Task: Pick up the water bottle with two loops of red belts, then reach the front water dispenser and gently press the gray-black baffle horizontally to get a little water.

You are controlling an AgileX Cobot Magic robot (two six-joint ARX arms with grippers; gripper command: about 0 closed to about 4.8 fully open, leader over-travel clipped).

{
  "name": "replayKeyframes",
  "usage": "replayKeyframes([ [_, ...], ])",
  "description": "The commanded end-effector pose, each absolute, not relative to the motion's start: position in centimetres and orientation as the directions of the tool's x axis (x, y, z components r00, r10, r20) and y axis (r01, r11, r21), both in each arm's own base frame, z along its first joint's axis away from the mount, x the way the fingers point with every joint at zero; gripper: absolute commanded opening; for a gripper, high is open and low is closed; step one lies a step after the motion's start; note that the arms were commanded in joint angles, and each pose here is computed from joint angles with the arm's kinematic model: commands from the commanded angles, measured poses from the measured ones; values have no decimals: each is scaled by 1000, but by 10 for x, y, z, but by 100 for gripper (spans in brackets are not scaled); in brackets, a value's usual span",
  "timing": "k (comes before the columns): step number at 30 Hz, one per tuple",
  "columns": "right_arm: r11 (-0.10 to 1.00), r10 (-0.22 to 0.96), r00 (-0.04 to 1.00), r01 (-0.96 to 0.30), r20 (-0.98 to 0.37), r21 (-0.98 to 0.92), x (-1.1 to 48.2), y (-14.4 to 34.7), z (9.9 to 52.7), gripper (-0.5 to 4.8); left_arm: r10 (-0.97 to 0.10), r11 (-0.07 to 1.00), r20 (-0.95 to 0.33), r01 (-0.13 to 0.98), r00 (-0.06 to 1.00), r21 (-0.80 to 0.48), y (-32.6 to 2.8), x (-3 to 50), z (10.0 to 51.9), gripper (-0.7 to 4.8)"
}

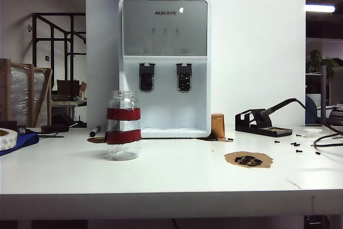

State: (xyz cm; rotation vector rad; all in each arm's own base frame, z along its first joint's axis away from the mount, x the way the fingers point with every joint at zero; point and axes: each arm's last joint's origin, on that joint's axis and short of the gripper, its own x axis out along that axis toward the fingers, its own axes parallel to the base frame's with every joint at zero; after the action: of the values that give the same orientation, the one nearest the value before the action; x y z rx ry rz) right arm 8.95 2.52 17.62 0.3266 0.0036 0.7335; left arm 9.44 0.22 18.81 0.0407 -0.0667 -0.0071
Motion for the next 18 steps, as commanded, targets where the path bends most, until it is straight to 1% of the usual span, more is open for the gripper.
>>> replayKeyframes([
  [1,682,656,729,-683,195,260,85,25,196,-2,-35,999,155,30,987,36,1,91,230,-4],
  [4,709,617,740,-671,269,219,79,23,219,-2,-37,998,154,45,987,-47,2,98,265,-4],
  [6,725,591,753,-653,289,219,76,22,229,-2,-35,993,122,48,992,-108,2,110,284,-4],
  [8,729,588,762,-644,271,232,72,22,237,-2,-34,986,85,48,996,-157,3,140,305,-4],
  [10,714,611,756,-655,236,248,71,22,240,-2,-43,986,78,55,996,-158,4,172,314,-4],
  [13,689,648,735,-677,199,259,70,23,242,-2,-88,984,64,97,994,-150,-5,222,309,-4],
  [17,664,680,712,-700,178,263,72,24,253,-2,-143,988,-23,141,989,-69,-17,279,274,1],
  [18,666,679,714,-696,171,269,72,24,259,-2,-159,987,-50,156,986,-46,-20,291,261,78],
])
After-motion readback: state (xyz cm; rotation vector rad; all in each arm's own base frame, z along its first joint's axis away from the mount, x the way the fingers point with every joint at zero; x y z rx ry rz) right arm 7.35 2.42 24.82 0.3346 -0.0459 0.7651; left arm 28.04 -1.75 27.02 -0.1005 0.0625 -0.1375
